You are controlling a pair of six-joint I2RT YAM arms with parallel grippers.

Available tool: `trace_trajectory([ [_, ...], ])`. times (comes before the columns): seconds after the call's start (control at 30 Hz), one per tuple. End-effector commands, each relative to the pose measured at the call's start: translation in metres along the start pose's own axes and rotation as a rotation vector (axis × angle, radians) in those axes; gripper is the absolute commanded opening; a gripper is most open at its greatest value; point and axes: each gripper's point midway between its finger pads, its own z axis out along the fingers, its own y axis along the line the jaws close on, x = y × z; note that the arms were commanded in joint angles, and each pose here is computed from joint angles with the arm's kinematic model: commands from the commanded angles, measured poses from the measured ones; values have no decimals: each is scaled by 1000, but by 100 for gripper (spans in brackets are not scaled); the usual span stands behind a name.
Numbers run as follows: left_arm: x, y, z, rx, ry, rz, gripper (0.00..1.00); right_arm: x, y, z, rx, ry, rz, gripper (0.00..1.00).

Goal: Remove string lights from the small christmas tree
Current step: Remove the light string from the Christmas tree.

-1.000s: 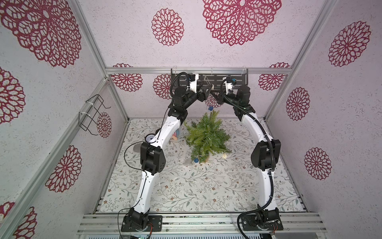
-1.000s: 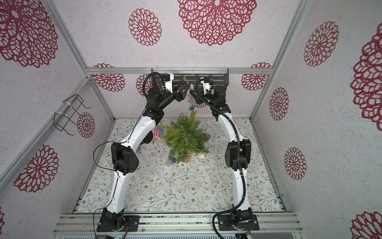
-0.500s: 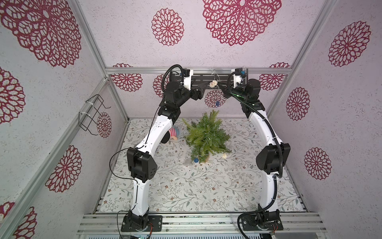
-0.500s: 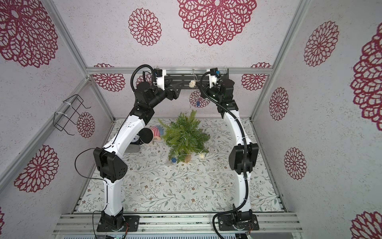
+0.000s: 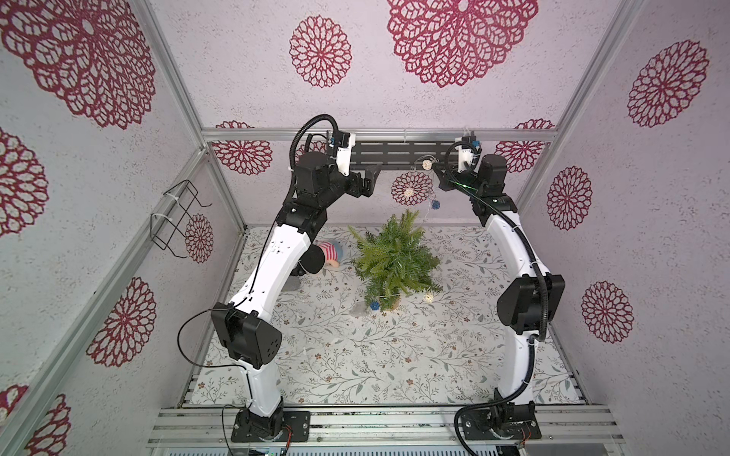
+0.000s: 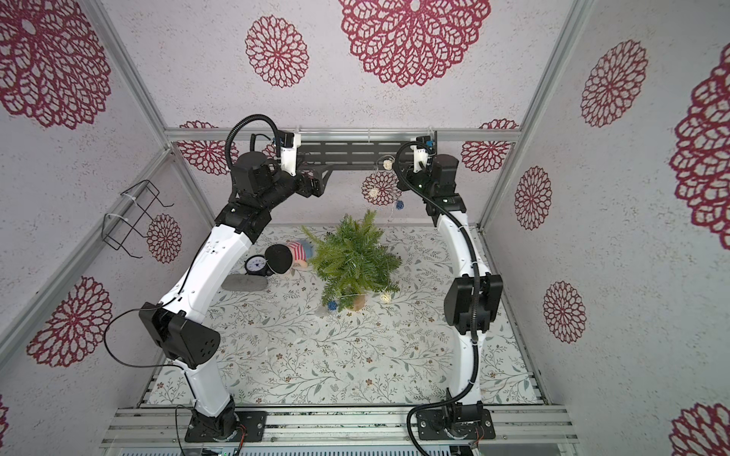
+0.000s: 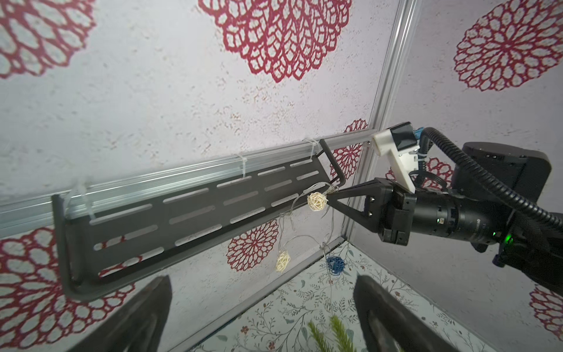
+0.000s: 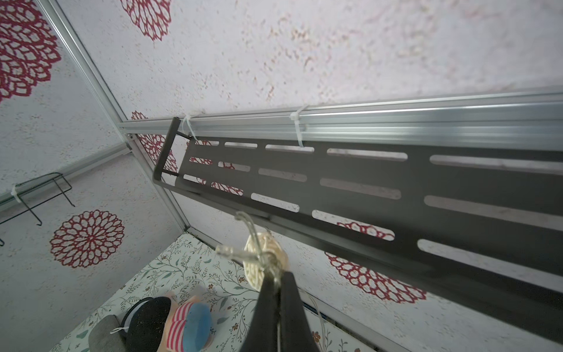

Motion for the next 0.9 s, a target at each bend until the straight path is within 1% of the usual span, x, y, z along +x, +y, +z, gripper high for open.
trace_trajectory([
  [0.0,0,7,-19,-35,30,12,97,-56,17,-30,36,-101,-86,0],
  [0.17,7,14,-46,-79,70,-11,97,-58,11,-35,67,-98,-86,0],
  [0.33,23,18,-77,-106,139,-39,98,-65,7,-44,113,-96,-92,0],
  [0.5,54,11,-106,-91,206,-98,100,-72,9,-52,128,-102,-95,0],
  [0.6,64,9,-130,-114,209,-120,99,-74,9,-52,133,-109,-88,0],
  [0.67,66,9,-146,-132,185,-143,99,-74,9,-53,135,-105,-86,0],
  [0.73,73,4,-157,-114,180,-155,99,-74,8,-54,142,-103,-84,0],
  [0.8,84,-10,-165,-44,196,-121,98,-74,7,-54,149,-98,-78,0],
  [0.87,89,-27,-175,45,178,-86,96,-74,8,-55,149,-94,-76,0],
])
